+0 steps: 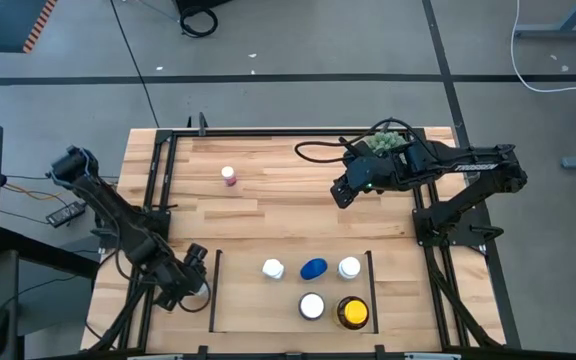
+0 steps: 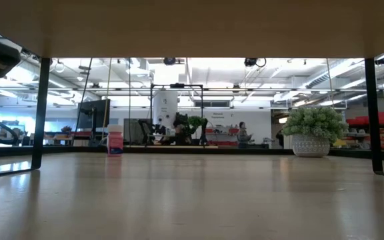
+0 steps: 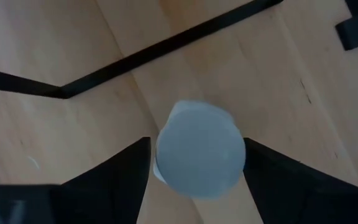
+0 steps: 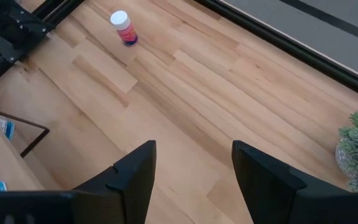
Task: Pick and place medicine bottles onto shelf by color
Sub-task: Align the white and blue medicine bottle with the other white and blue medicine bottle on the shelf
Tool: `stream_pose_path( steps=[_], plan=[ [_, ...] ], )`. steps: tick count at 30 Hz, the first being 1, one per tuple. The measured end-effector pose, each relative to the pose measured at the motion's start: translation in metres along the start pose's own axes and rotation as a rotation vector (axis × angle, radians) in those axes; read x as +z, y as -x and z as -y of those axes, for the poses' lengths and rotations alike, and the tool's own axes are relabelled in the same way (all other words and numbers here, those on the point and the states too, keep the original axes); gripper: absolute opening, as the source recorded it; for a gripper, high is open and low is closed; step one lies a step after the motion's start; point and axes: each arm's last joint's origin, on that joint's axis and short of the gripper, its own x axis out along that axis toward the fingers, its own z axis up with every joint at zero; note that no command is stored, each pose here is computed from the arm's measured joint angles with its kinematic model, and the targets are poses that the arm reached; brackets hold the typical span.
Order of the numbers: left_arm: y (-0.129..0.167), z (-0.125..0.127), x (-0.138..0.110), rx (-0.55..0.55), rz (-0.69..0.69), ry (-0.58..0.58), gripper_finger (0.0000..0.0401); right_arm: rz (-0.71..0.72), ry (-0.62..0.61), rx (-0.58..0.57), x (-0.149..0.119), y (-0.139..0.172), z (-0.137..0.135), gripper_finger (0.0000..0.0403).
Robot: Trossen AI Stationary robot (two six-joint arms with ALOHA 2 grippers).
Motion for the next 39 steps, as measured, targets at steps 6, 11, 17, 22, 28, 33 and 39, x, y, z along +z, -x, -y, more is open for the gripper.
stream_pose_path(
  steps=[6, 11, 17, 22, 28, 33, 39],
  plan=[
    [-0.001, 0.001, 0.001, -0.002, 0.006, 0.021, 0.0239, 0.0, 0.0, 0.0, 0.0, 0.0, 0.0, 0.0218],
    [-0.001, 0.001, 0.001, -0.002, 0.006, 0.034, 0.0233, 0.0, 0.003, -0.001, 0.0, 0.0, 0.0, 0.0218],
    [-0.001, 0.001, 0.002, -0.005, 0.012, 0.037, 0.0213, 0.0, 0.004, -0.001, 0.0, 0.0, 0.0, 0.0218],
    [0.006, 0.004, 0.011, -0.036, 0.036, 0.064, 0.0182, 0.0, 0.012, -0.001, 0.0, 0.0, 0.0, 0.0218],
    [0.023, 0.007, 0.024, -0.039, 0.041, 0.069, 0.0182, 0.021, 0.03, -0.018, 0.001, 0.0, 0.001, 0.0218],
    [0.049, 0.01, 0.028, -0.012, -0.067, 0.099, 0.0182, 0.023, 0.059, -0.02, 0.001, 0.0, 0.001, 0.0218],
    [0.095, 0.021, 0.043, -0.055, -0.091, 0.151, 0.0187, 0.025, 0.094, -0.023, 0.001, 0.0, 0.001, 0.0218]
  ],
)
